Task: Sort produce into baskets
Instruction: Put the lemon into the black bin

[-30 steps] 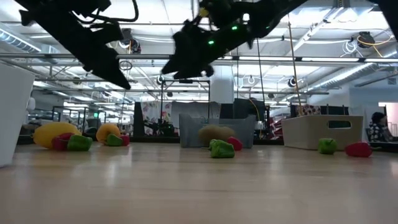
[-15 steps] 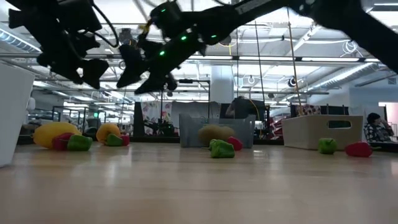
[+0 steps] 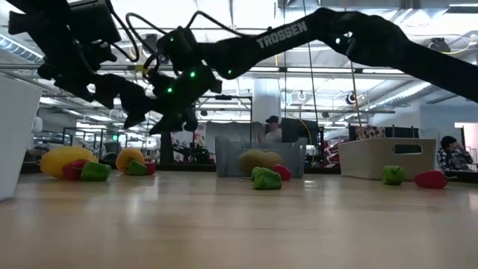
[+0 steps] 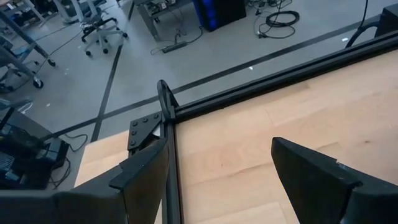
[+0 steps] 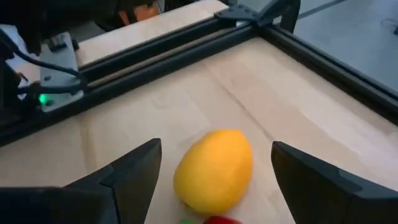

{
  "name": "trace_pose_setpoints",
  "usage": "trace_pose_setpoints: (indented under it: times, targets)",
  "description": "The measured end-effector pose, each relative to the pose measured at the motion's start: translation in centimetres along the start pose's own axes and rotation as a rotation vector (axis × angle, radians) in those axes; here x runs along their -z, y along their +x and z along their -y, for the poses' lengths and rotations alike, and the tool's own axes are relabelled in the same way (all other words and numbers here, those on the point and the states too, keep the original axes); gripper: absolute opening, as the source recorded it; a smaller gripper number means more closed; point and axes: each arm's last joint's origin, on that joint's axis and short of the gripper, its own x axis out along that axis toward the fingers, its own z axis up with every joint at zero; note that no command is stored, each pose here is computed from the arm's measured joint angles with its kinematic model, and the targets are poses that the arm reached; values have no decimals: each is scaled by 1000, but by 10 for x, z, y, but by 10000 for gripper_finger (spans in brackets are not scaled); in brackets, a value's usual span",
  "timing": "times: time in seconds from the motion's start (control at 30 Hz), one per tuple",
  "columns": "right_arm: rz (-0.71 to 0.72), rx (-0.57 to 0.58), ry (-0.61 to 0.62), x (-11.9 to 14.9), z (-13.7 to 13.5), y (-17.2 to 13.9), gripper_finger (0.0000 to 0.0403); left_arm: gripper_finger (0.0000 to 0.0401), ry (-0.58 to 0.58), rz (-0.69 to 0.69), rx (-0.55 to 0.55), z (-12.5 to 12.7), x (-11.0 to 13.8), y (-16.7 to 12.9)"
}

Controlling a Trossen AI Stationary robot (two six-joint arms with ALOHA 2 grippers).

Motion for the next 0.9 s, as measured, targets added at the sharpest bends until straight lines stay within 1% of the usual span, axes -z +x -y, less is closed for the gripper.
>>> trace_pose_setpoints:
  times: [0.2,0.37,0.6,0.9]
  targets:
    - [21,8,5,17,3,15,294,290,2,-4,5,0,0,0]
    - [83,-3,15,29,4,28,294,290,2,-6,6,0,0,0]
    - [122,23,26,26,5,28,294,290,1,-5,5,0,0,0]
    - [112,18,16,27,4,28,294,290,-5,2,5,1,0,0]
